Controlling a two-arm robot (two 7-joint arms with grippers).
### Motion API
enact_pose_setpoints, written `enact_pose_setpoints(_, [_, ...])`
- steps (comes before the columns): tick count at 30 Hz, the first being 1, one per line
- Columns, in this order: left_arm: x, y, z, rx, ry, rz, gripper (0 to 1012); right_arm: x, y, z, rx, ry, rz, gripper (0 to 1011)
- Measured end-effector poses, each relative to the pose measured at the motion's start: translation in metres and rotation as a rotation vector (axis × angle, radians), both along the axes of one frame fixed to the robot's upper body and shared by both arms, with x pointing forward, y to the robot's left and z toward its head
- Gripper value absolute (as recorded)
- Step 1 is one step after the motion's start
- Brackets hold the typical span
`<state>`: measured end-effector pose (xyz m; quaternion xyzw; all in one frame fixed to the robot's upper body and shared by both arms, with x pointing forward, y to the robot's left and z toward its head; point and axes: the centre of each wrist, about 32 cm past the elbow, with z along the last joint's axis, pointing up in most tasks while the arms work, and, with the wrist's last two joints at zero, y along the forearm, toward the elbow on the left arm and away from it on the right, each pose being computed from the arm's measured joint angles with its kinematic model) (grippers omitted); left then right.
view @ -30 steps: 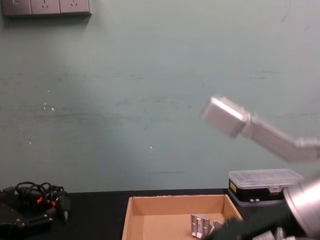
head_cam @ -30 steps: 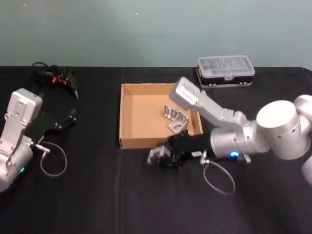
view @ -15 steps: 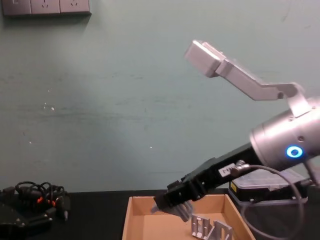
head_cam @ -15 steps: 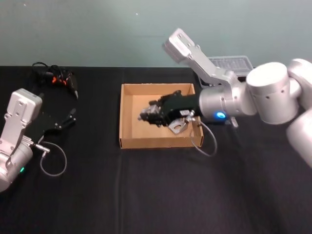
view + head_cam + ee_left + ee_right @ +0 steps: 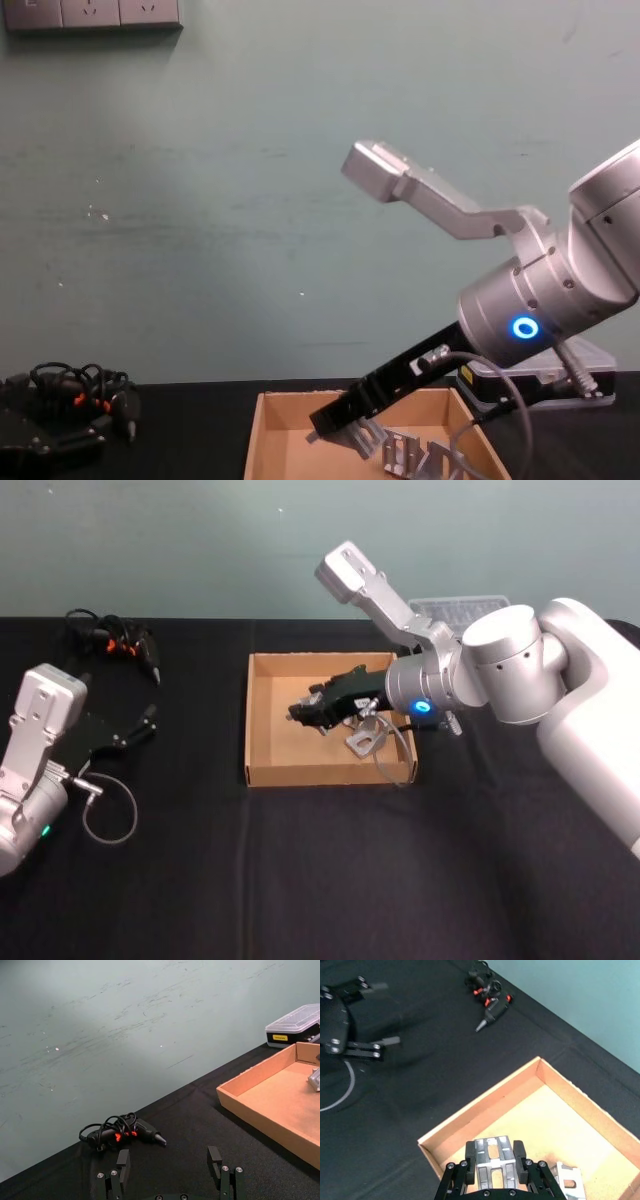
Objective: Use one hand to pick up the angle iron from the table and place it into the box.
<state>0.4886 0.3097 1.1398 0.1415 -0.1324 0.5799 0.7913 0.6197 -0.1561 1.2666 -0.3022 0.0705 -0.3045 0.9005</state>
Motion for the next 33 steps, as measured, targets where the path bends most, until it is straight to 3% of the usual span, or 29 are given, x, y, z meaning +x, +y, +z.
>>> enact_pose_setpoints(16, [0.0,0.0,0.0,0.0,0.0,0.0,1011,0.011,0.019,-0.018,-0.093,0.035,-0.057,456])
enact_pose_setpoints(33, [0.0,0.0,0.0,0.0,0.0,0.0,1011,0.014,0.025,-0.028,-0.117,0.045,-0.062,456])
